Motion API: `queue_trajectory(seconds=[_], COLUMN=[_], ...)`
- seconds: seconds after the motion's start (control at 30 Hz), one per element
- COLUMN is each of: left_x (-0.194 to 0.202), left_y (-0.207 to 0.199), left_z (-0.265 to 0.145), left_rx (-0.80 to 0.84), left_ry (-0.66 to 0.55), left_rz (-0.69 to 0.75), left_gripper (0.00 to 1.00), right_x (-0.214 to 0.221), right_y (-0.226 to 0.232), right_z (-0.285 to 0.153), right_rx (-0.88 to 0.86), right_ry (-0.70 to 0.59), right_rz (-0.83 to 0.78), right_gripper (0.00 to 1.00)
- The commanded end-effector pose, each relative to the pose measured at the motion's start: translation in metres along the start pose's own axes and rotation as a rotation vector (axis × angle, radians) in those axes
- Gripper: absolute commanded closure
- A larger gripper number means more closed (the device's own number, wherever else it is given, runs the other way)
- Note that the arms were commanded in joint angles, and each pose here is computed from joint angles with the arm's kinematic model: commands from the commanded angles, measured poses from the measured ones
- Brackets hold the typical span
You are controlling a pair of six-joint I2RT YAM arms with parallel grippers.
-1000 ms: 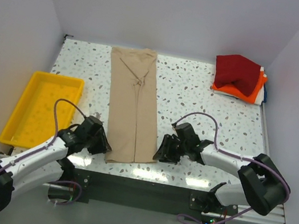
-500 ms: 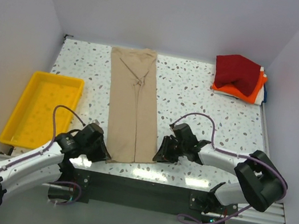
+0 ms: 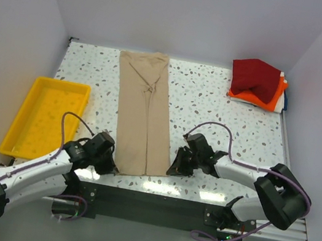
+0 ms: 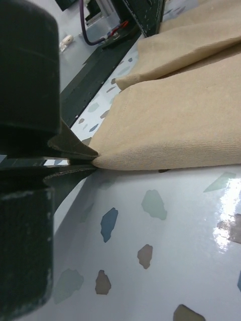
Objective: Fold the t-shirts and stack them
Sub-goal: Fold the tshirt
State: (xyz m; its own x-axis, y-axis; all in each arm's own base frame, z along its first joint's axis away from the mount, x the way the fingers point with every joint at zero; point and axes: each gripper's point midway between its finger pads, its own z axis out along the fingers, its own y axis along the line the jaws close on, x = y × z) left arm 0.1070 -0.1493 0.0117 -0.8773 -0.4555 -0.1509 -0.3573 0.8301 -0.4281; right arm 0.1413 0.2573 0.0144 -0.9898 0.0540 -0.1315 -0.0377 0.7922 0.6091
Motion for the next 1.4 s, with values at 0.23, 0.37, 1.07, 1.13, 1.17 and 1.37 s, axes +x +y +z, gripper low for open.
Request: queue_trajectory(seconds=[0.23, 0.37, 1.07, 1.13, 1.17, 1.37], left_x=[-0.057, -0.091, -0.287, -0.298, -0.299, -0.325], left_y=[-0.075, -0.086, -0.125, -0.123, -0.121, -0.121], left_z=[-0.026, -0.026, 0.012, 0.012, 0.015, 0.009], left_rx=[0.093, 0.064, 0.067, 0.069, 0.059, 0.063], left_ry=[-0.175, -0.232, -0.404, -0.413, -0.407, -0.444], left_rz=[0.105, 0.102, -0.189, -0.198, -0.197, -0.208], left_gripper=[1.0, 1.0, 1.0, 1.0, 1.0, 1.0], right_x=[-0.047, -0.09, -0.321, -0.328, -0.333, -0.356], right_y=[0.059, 0.097, 0.092, 0.091, 0.093, 0.102], right_z=[-0.032, -0.037, 0.028, 0.027, 0.024, 0.015], right_rx=[-0.053, -0.074, -0.032, -0.042, -0.05, -0.09], right_ry=[-0.114, -0.186, -0.386, -0.389, -0.398, -0.43], right_rz=[-0.148, -0.187, 0.046, 0.05, 0.049, 0.048], right_gripper=[1.0, 1.0, 1.0, 1.0, 1.0, 1.0])
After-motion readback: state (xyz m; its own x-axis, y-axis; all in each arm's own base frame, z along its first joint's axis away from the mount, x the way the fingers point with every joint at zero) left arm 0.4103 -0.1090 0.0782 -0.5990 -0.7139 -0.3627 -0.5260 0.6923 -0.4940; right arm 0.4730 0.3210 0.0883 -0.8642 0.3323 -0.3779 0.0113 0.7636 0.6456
